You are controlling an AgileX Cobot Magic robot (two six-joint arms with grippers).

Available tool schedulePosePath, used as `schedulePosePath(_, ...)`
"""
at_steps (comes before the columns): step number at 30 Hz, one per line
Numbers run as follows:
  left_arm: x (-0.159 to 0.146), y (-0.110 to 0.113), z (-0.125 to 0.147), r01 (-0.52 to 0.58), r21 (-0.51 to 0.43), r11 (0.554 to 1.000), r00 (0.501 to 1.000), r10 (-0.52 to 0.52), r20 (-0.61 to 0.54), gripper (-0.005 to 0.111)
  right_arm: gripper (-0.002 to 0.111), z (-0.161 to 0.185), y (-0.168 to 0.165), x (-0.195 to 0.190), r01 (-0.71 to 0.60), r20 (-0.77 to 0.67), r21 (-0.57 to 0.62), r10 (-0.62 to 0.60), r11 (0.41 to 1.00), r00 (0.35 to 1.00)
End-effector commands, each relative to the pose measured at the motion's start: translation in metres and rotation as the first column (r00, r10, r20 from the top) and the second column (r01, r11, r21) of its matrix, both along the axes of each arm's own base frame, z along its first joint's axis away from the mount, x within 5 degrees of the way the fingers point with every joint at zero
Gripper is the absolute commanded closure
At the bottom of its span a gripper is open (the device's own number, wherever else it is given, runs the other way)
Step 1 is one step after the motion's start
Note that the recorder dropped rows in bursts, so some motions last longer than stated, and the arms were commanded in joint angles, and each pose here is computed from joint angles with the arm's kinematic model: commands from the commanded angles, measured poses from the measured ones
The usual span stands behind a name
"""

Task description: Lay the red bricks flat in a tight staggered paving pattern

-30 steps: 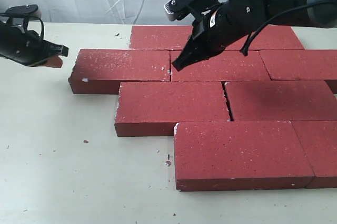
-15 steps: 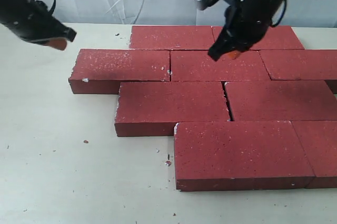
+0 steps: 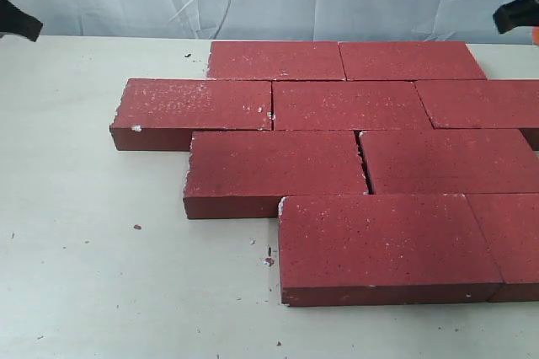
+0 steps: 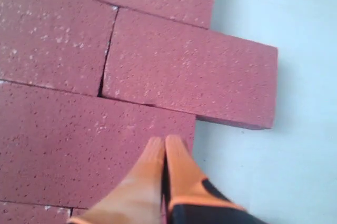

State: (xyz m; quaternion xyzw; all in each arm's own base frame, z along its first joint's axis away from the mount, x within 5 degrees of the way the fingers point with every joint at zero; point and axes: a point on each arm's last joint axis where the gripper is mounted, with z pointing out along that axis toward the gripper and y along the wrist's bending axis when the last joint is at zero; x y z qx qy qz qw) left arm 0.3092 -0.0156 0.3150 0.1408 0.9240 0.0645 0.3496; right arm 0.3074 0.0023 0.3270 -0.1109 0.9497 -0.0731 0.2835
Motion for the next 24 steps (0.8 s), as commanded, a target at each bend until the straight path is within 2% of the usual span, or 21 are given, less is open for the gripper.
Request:
schedulePosePath(1,-0.024,0.001,0.018,0.003,-0.029,1.000,0.988,0.001,0.158,0.107,0.109,0.017,-0.010,-0.029,0.039,0.156,0.019,-0.041,0.999,0.987)
schedulePosePath(5,-0.048,0.001,0.027,0.022,-0.037,0.999,0.962,-0.011,0.272,0.107,0.109,0.023,-0.009,-0.054,0.028,0.251,0.032,-0.035,0.999,0.967)
schedulePosePath(14,-0.095,0.001,0.034,0.038,-0.095,0.995,0.902,0.007,0.432,0.107,0.109,0.022,-0.007,-0.109,0.000,0.448,0.041,-0.018,0.999,0.894)
schedulePosePath(19,-0.121,0.003,0.026,0.050,-0.114,0.992,0.861,0.015,0.508,0.107,0.109,0.019,-0.006,-0.137,-0.015,0.549,0.052,-0.016,0.999,0.835)
schedulePosePath(24,-0.162,0.005,0.015,0.062,-0.139,0.988,0.806,0.032,0.591,0.107,0.109,0.011,-0.005,-0.173,-0.030,0.654,0.052,-0.012,0.998,0.756)
